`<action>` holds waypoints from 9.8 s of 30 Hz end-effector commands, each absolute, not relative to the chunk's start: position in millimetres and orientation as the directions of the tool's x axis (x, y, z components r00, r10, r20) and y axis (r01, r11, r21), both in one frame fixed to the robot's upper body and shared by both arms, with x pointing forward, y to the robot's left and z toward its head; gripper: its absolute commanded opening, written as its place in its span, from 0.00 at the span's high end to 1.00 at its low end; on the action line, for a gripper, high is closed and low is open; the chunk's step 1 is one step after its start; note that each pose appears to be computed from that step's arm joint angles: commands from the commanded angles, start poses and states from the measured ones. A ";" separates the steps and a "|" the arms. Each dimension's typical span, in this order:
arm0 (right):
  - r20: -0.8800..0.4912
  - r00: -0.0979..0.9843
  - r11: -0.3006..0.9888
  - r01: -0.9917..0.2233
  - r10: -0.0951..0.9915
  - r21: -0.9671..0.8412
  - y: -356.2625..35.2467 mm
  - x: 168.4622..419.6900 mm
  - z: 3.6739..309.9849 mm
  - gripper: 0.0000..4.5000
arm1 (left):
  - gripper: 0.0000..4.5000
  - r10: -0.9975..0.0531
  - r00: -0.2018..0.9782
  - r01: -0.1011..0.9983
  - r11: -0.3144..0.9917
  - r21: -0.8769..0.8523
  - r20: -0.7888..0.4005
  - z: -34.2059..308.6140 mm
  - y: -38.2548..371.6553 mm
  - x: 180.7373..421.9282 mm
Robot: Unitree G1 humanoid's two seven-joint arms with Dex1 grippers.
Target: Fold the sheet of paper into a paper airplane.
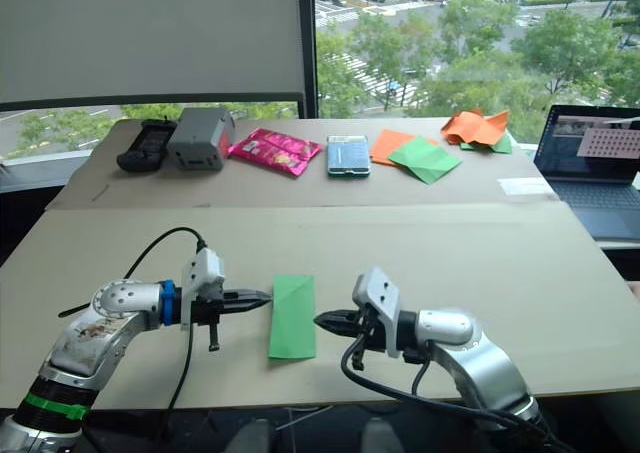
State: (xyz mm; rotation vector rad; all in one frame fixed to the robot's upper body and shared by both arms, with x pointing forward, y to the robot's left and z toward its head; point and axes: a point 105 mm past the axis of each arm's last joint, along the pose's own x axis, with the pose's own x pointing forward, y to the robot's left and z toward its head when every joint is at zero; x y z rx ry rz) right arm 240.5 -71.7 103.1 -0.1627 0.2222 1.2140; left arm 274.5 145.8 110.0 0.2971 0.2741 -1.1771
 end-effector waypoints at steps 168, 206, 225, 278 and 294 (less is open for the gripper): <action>-0.450 0.608 0.410 -0.785 0.654 -0.465 -62.5 277.2 65.7 0.99 | 1.00 -0.815 0.304 0.952 0.255 0.167 -0.494 46.6 68.6 342.4; -0.430 0.622 0.617 -0.768 0.654 -0.172 -53.3 318.4 59.9 1.00 | 1.00 -0.803 0.314 0.949 0.255 0.183 -0.506 42.3 73.1 340.4; -0.531 0.598 0.616 -0.769 0.600 -0.170 -66.5 300.0 32.7 1.00 | 1.00 -0.794 0.318 0.948 0.259 0.185 -0.518 40.3 77.9 339.9; -0.344 0.705 0.710 -0.691 0.620 -0.137 -106.0 267.1 77.7 1.00 | 1.00 -0.805 0.304 0.952 0.235 0.196 -0.510 41.4 75.5 340.2; -0.180 0.623 0.593 -0.781 0.761 -0.197 -61.3 268.2 111.4 1.00 | 1.00 -0.869 0.381 0.918 0.317 0.237 -0.316 114.8 91.2 335.3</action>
